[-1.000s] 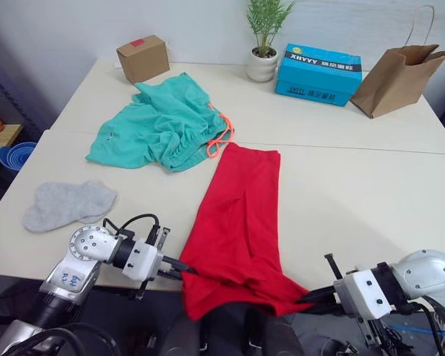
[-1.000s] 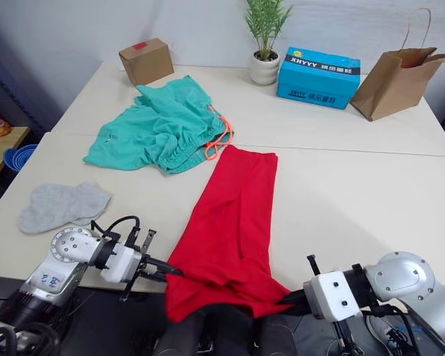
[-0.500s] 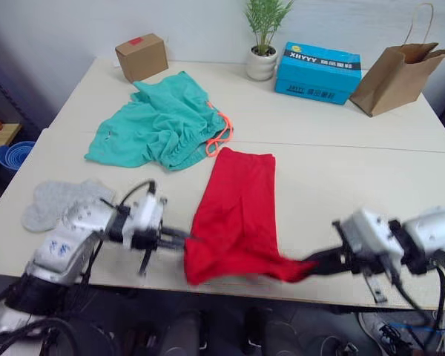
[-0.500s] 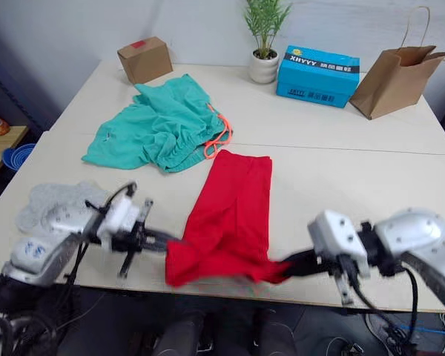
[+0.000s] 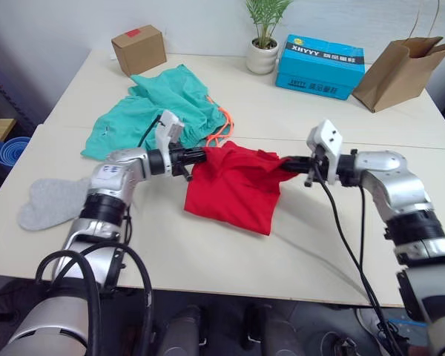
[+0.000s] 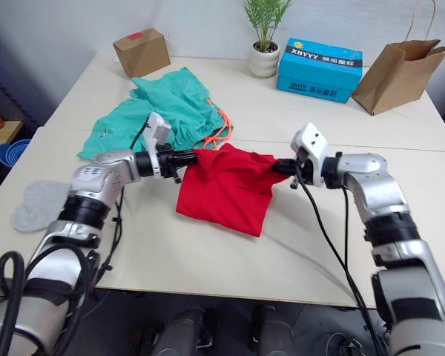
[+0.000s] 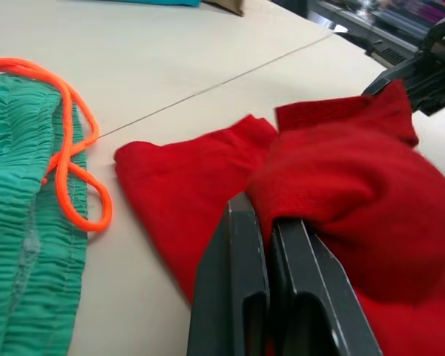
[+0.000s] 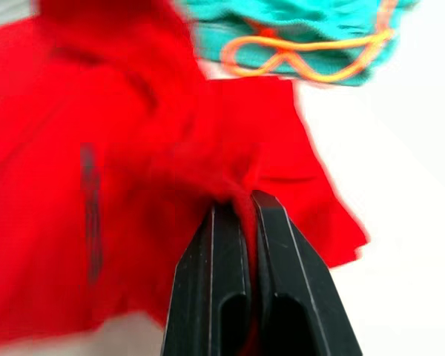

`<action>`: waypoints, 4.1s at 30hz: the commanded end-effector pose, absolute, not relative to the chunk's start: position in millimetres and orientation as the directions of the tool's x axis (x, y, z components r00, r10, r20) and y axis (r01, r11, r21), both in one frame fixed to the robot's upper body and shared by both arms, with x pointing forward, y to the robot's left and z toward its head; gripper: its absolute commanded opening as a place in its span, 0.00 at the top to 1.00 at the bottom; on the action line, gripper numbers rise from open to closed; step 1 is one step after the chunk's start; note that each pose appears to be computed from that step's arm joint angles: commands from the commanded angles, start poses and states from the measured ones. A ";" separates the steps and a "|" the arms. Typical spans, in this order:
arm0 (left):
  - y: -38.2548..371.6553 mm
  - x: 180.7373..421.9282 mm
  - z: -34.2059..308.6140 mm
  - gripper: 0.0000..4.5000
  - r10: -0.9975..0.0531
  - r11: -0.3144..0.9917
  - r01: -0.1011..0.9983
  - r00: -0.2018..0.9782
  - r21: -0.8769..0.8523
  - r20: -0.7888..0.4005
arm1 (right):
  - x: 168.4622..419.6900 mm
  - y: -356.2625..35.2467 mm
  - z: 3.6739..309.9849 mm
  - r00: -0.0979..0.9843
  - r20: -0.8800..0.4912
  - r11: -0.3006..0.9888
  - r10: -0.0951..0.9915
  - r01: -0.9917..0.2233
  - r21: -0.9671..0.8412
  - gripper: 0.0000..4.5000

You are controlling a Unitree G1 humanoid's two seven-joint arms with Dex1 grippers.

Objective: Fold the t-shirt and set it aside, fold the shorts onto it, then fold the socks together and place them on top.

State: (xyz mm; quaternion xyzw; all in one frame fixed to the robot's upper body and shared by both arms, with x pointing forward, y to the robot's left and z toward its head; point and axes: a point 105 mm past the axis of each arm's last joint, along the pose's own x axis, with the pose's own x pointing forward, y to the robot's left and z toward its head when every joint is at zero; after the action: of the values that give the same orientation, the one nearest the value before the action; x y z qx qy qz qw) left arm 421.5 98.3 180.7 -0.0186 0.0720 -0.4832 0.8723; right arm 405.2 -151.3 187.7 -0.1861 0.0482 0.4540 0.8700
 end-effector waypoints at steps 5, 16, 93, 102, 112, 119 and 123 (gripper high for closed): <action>101.5 442.5 193.9 1.00 -0.786 0.618 0.784 0.617 -0.057 -0.042 | 420.7 -164.4 199.0 0.661 -0.178 0.606 0.729 -0.744 -0.283 1.00; 104.2 448.0 183.2 0.71 -0.753 0.658 0.750 0.657 -0.066 -0.048 | 427.9 -168.8 182.6 0.730 -0.137 0.700 0.669 -0.682 -0.213 0.77; 129.5 385.1 111.9 0.42 -0.776 0.109 0.805 0.436 0.584 -0.456 | 334.2 -81.7 106.4 0.580 -0.263 0.232 0.771 -0.640 -0.732 0.90; 118.8 330.0 89.2 1.00 -0.852 -0.015 0.912 0.203 0.409 -0.484 | 309.5 -101.7 105.4 0.510 -0.278 0.205 0.814 -0.700 -0.684 1.00; 119.0 268.6 94.1 1.00 -0.834 -0.086 0.938 0.118 0.337 -0.540 | 251.6 -136.6 95.6 0.441 -0.356 0.164 0.824 -0.786 -0.596 1.00; 111.7 235.4 84.2 1.00 -0.852 -0.015 0.955 0.143 0.297 -0.504 | 228.3 -141.6 86.7 0.434 -0.373 0.214 0.820 -0.837 -0.504 1.00; 114.6 236.8 85.9 1.00 -0.854 0.046 0.963 0.177 0.267 -0.489 | 224.6 -139.9 86.6 0.438 -0.354 0.250 0.826 -0.848 -0.466 1.00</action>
State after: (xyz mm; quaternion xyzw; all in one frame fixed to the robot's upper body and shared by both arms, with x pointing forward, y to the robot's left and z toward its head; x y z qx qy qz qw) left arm 233.1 102.8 83.0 0.2748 0.0854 -0.6526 0.7009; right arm 219.1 -129.3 79.2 -0.3083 0.0152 0.5536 0.7735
